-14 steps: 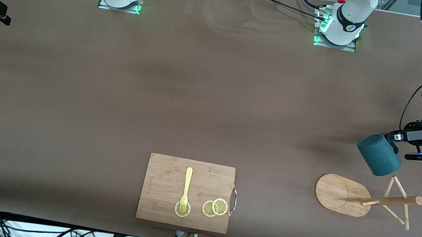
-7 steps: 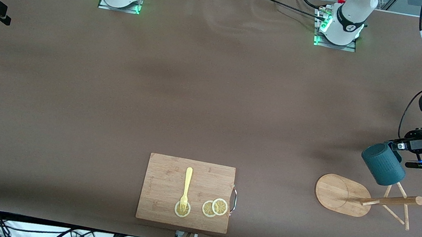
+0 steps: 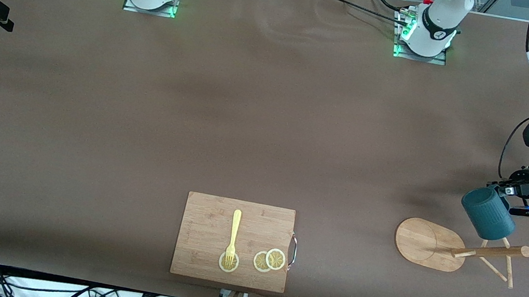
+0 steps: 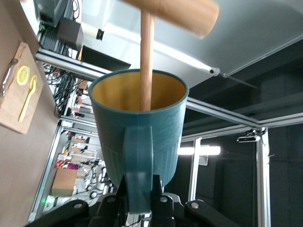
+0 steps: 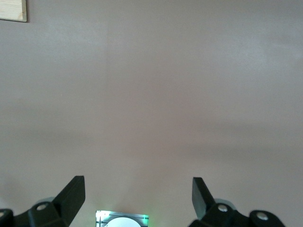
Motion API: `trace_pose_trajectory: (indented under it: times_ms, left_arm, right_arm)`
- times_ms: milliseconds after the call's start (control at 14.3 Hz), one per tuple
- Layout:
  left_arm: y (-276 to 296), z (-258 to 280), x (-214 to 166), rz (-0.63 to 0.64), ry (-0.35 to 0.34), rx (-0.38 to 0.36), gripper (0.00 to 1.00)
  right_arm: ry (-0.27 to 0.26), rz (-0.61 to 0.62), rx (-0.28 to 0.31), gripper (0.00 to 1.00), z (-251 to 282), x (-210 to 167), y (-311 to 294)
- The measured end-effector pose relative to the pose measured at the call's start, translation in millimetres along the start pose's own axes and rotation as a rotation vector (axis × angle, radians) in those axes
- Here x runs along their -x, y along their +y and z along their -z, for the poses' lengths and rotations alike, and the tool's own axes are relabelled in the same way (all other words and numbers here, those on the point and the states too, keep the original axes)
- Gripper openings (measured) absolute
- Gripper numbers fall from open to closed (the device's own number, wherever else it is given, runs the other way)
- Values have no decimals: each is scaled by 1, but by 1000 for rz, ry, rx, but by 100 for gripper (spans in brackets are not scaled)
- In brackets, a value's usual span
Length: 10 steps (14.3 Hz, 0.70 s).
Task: Pass cup and hang on rack
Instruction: 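Lower the mug handle onto a rack peg with the left gripper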
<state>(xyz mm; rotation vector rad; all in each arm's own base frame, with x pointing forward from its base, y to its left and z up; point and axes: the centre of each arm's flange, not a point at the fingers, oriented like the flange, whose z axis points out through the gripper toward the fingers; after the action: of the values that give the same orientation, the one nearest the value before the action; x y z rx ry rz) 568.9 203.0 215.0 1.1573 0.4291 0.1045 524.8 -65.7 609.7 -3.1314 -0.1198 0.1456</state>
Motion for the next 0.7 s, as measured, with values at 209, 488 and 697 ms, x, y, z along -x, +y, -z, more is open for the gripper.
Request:
trace_pose_trajectory:
  times_ms: [209,488,697]
  left_arm:
    - [-4,7,-8,-4,5,14,21]
    - [-7,18,-17,-10,19,22,21]
    - [-15,23,-20,-2,24,24,21]
  right_arm:
    - [0,0,0,100,0,0,0]
    - [-1,0,0,100,0,0,0]
    - [-1,0,0,100,0,0,0]
